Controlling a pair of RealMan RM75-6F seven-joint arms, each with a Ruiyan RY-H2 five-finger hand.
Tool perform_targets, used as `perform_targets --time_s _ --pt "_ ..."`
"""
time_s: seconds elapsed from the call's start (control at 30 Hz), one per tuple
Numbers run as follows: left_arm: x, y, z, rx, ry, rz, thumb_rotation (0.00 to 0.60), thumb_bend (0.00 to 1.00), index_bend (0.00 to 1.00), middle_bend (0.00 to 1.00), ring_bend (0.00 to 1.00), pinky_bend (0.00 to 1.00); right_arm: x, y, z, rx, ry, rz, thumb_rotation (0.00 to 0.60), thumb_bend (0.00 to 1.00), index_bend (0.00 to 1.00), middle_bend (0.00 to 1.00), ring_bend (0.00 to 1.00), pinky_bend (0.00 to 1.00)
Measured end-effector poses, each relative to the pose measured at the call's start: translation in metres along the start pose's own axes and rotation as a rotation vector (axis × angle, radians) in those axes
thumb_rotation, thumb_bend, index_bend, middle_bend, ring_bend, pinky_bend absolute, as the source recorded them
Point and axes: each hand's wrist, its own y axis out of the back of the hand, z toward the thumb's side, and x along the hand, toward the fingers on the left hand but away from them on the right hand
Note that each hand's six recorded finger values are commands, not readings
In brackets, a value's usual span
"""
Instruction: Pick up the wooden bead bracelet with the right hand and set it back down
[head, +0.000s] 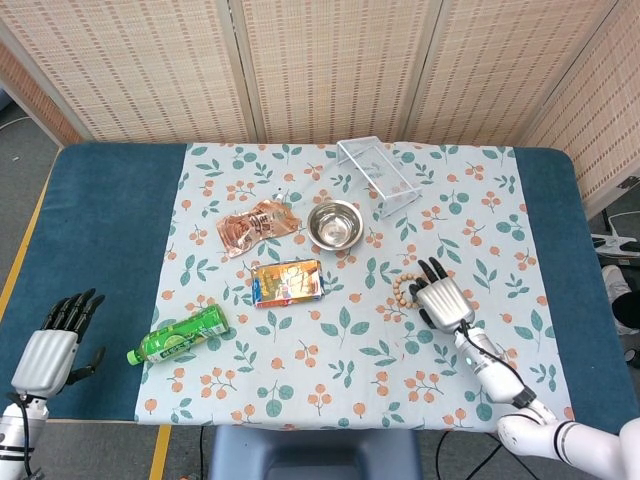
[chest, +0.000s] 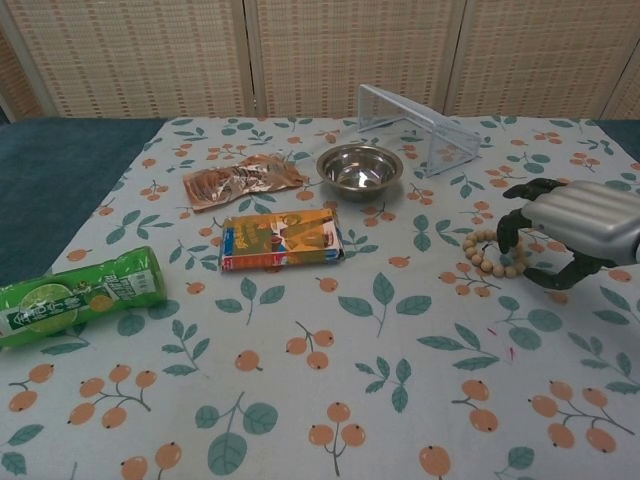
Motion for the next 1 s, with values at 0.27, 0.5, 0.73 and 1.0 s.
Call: perform_targets --time_s 0.27,0.5,0.73,1.0 --pt "0.001 -0.002 0.001 0.002 -0.001 -0.010 0.600 0.43 0.00 0.00 0.00 0.09 -0.009 -0.003 0.012 0.052 0.037 0.014 0.555 0.34 0.41 0.35 0.00 0.00" --pt "0.001 -0.002 0.001 -0.006 -0.001 -0.011 0.600 0.43 0.00 0.00 0.00 0.09 -0.012 -0.005 0.019 0.106 0.058 0.018 0.600 0.34 0.49 0.40 0.03 0.00" --pt "0.001 -0.002 0.001 -0.007 -0.003 -0.014 0.600 0.43 0.00 0.00 0.00 0.09 -0.011 -0.014 0.019 0.143 0.054 0.033 0.600 0.34 0.62 0.49 0.11 0.00" --pt "0.001 -0.002 0.001 -0.003 -0.001 -0.015 0.600 0.43 0.00 0.00 0.00 0.09 -0.012 -0.008 0.021 0.102 0.059 0.013 0.600 0.68 0.80 0.62 0.25 0.00"
